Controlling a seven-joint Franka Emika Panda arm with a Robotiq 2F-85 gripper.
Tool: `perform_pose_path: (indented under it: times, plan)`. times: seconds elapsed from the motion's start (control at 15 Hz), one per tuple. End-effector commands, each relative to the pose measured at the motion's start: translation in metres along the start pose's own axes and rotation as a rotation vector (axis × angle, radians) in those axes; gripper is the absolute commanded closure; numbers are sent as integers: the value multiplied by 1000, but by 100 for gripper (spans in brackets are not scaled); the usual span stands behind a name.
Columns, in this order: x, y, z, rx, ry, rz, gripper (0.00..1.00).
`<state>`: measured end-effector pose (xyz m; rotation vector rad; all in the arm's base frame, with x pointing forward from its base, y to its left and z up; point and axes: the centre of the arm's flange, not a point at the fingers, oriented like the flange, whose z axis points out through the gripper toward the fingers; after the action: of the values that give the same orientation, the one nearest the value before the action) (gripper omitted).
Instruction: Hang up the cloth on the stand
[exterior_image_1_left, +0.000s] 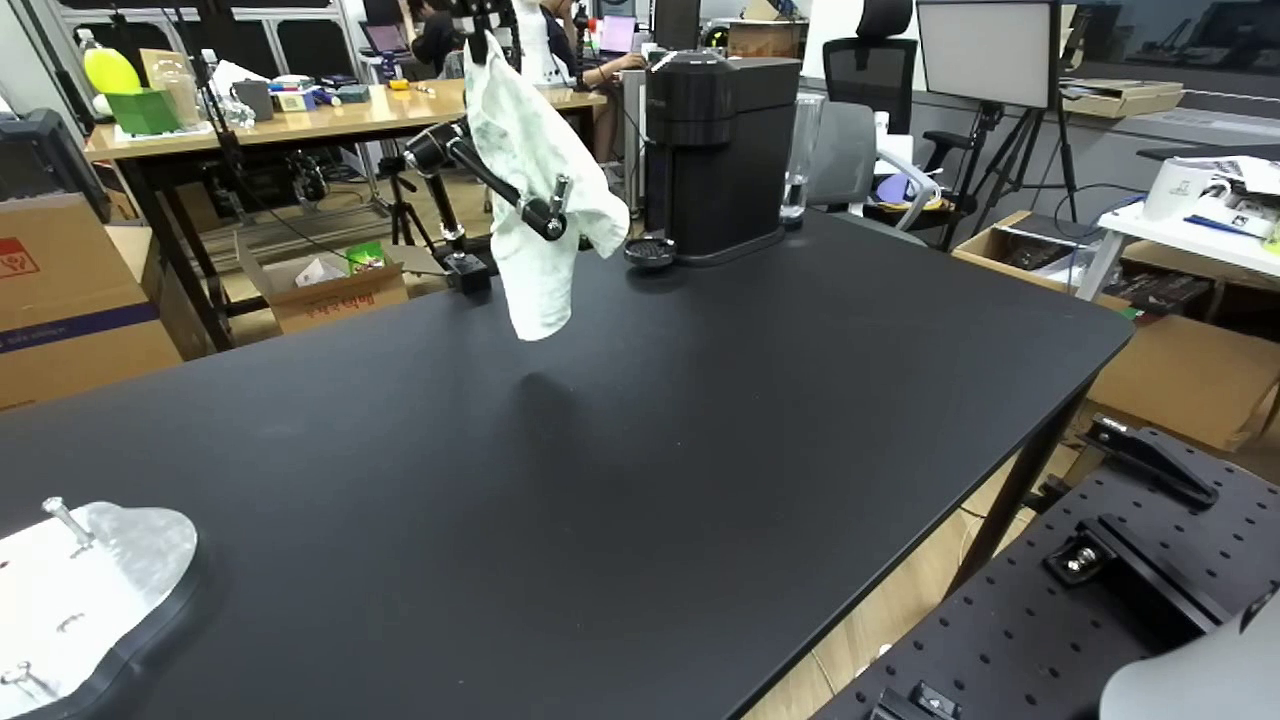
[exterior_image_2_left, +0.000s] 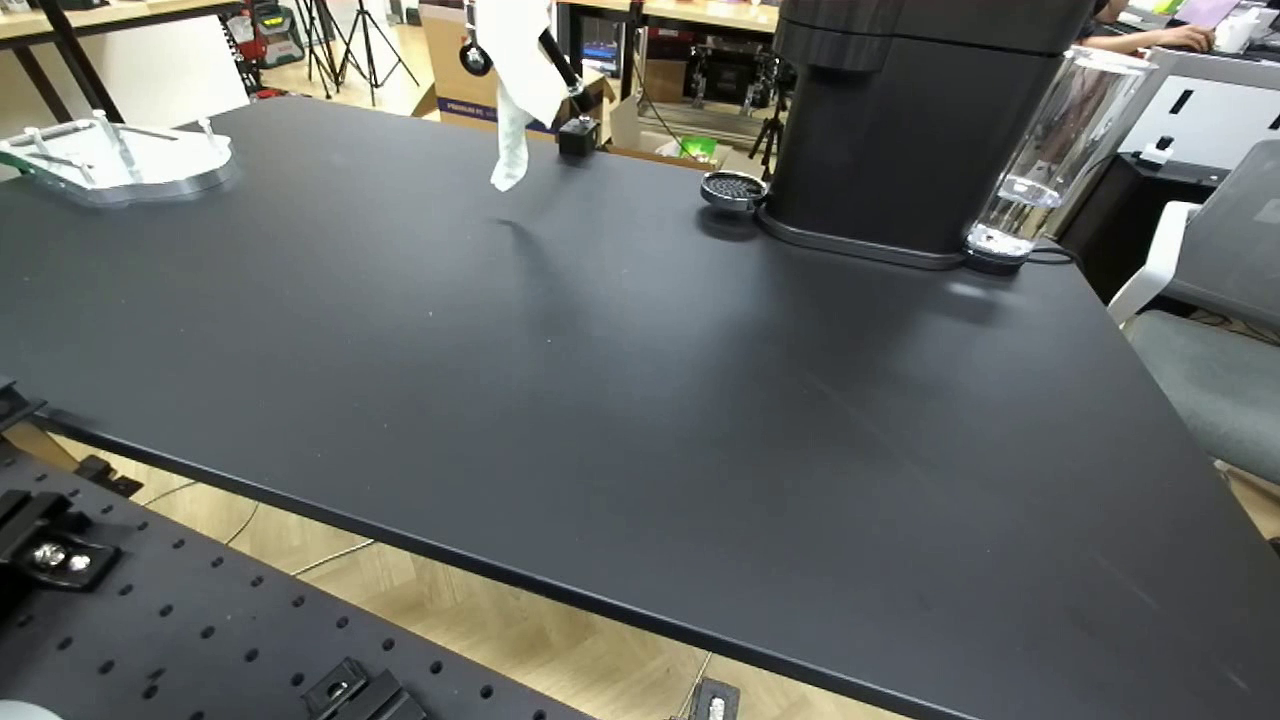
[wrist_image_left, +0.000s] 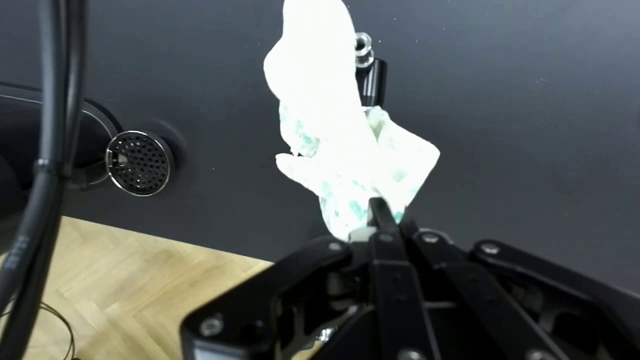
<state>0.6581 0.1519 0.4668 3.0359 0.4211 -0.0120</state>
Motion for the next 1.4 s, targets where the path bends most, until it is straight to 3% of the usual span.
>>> perform_pose_path:
  times: [0.0,0.6,1.33]
  plan:
    - [36,-23,21,36,-49,1,99]
    - [42,-64,114,90,-177,-57,99]
    - [43,-70,130,95,-232,-74,99]
